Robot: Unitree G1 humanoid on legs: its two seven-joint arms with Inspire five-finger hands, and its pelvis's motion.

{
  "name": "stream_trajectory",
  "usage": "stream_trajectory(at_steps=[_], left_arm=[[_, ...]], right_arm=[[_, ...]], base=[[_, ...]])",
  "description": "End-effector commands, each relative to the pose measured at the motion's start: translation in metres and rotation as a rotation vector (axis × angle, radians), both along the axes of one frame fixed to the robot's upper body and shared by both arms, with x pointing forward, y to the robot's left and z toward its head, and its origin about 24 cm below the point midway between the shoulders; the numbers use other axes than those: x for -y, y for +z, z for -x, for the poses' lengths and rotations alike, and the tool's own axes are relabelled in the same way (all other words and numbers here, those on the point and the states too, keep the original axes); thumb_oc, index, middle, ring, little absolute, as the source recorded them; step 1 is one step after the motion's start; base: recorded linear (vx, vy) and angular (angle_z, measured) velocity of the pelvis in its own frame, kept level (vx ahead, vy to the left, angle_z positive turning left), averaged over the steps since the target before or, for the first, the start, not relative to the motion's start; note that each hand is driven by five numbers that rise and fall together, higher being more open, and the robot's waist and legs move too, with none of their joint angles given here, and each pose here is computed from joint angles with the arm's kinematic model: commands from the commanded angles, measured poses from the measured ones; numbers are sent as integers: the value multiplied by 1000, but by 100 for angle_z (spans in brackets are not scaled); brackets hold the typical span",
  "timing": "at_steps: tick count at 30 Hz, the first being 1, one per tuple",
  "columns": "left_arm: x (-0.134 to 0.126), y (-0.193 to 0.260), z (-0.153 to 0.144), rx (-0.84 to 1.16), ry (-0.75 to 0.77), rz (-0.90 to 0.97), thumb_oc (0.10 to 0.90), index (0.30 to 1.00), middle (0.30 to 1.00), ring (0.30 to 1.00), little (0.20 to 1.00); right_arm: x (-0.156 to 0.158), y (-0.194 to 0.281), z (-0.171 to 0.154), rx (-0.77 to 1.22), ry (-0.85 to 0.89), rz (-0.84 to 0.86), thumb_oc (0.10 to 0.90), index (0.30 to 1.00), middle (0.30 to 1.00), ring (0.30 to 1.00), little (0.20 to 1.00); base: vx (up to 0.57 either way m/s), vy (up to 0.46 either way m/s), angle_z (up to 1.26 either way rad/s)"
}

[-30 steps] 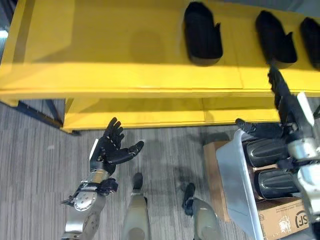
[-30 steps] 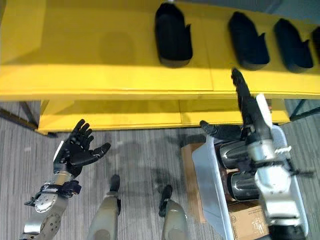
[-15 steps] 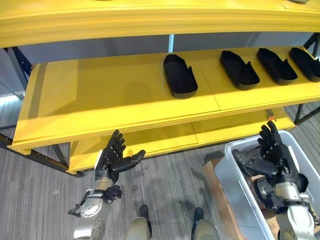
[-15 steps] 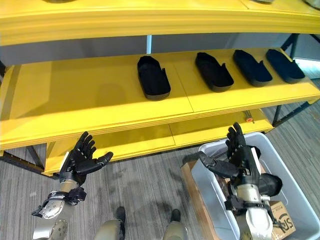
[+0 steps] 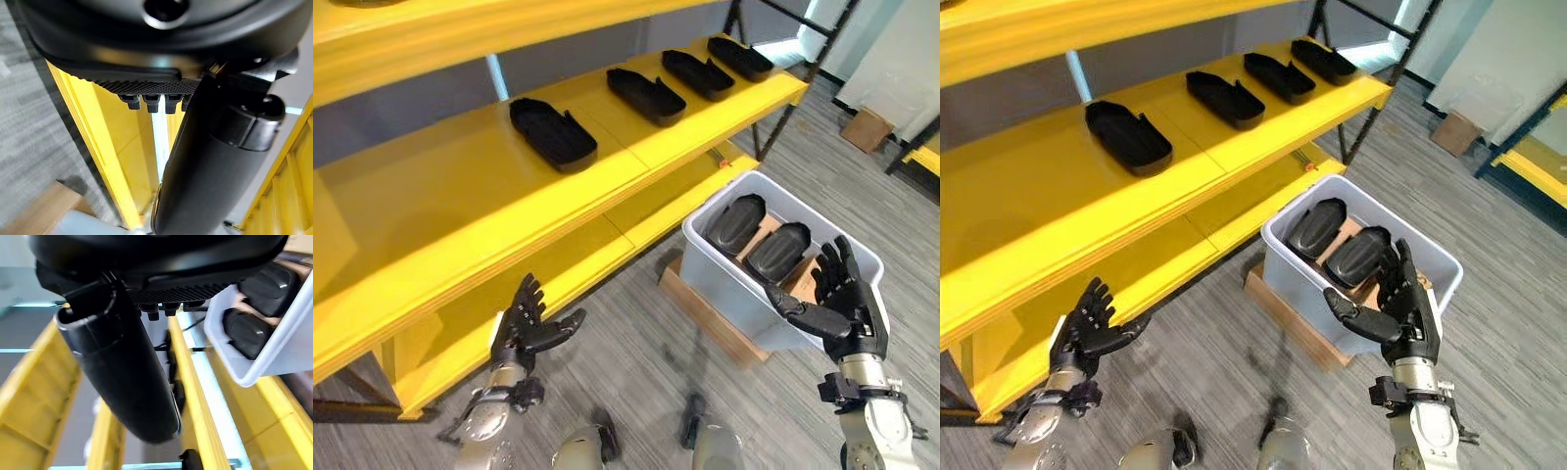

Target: Move parts from the plastic box to the shelf.

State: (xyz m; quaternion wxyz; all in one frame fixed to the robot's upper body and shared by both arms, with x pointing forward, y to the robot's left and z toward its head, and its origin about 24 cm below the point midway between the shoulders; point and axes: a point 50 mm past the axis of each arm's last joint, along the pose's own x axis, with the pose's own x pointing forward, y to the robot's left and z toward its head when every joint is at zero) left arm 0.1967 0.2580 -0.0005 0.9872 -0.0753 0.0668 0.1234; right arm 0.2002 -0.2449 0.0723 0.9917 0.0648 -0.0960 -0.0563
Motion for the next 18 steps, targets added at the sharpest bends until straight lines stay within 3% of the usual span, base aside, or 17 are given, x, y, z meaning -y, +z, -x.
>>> stream_trajectory(at_steps=[1,18], left_arm=[[2,56,-17,280,-59,-80,900,1000,1000,1000,1000],[27,64,-30,340,-165,-51,900,1000,1000,1000,1000]], right_arm=[[13,34,-7,195,-61,9,900,1000,1000,1000,1000],[18,59,-10,306,-92,84,900,1000,1000,1000,1000]], base=[[51,-99,-10],[48,-145,-11]])
